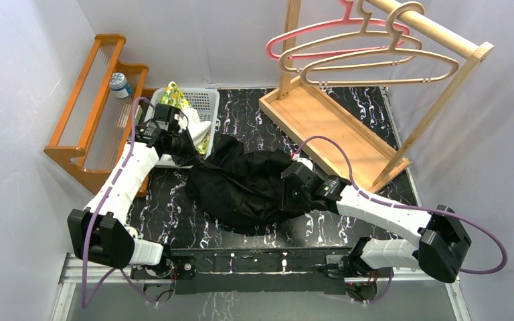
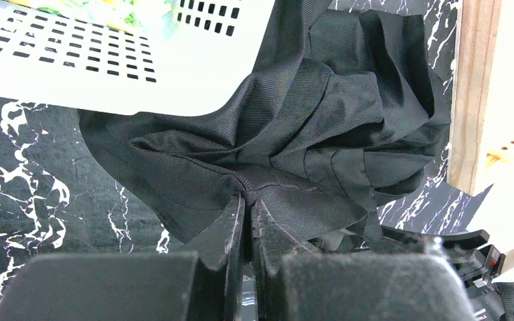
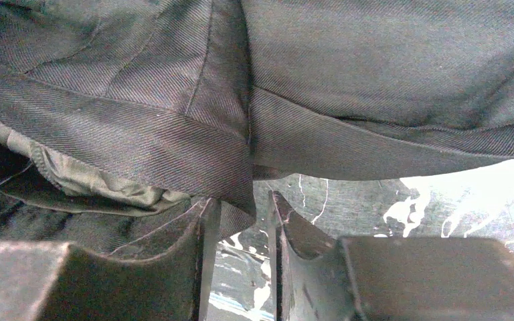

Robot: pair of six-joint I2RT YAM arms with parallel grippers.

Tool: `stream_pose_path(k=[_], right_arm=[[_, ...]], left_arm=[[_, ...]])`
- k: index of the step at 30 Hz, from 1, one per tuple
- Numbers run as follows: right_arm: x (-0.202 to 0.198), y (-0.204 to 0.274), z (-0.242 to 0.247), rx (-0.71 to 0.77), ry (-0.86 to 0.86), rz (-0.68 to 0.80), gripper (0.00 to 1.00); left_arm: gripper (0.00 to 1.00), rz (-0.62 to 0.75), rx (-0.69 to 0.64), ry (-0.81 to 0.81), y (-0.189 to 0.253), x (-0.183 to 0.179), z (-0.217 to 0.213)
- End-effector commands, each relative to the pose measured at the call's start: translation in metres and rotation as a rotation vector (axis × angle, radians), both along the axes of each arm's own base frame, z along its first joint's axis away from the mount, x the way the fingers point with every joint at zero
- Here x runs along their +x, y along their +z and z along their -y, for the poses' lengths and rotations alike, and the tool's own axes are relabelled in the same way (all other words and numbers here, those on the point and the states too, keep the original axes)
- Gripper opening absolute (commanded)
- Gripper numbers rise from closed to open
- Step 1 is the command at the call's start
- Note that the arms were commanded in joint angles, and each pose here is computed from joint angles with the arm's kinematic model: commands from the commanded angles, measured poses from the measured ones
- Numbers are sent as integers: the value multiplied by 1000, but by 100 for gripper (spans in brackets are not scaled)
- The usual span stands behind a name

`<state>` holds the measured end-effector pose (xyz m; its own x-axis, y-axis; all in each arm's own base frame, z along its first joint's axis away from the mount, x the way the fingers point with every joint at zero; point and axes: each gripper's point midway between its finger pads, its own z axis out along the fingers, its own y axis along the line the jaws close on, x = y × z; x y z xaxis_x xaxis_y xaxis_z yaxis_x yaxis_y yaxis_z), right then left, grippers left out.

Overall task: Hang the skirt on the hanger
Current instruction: Adjust the skirt at the center of the board.

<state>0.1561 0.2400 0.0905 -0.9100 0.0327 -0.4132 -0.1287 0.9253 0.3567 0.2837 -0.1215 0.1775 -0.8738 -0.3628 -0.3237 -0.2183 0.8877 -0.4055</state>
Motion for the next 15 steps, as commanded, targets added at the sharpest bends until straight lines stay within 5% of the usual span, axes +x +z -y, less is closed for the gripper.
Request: stream_pose_path(k=[1, 4, 11, 15], right_arm=[[0, -9, 11, -44, -28, 3, 38], [-8, -10, 5, -2, 53, 0, 31], [-17, -23, -18, 50, 171, -55, 38], [11, 6, -38, 120, 155, 81, 28]], left_arm=[[0, 21, -28, -14, 8, -5, 1], [0, 19, -36, -8, 7, -4, 2], [0, 29, -46, -3, 12, -2, 3], [0, 75, -49, 19, 30, -4, 1]])
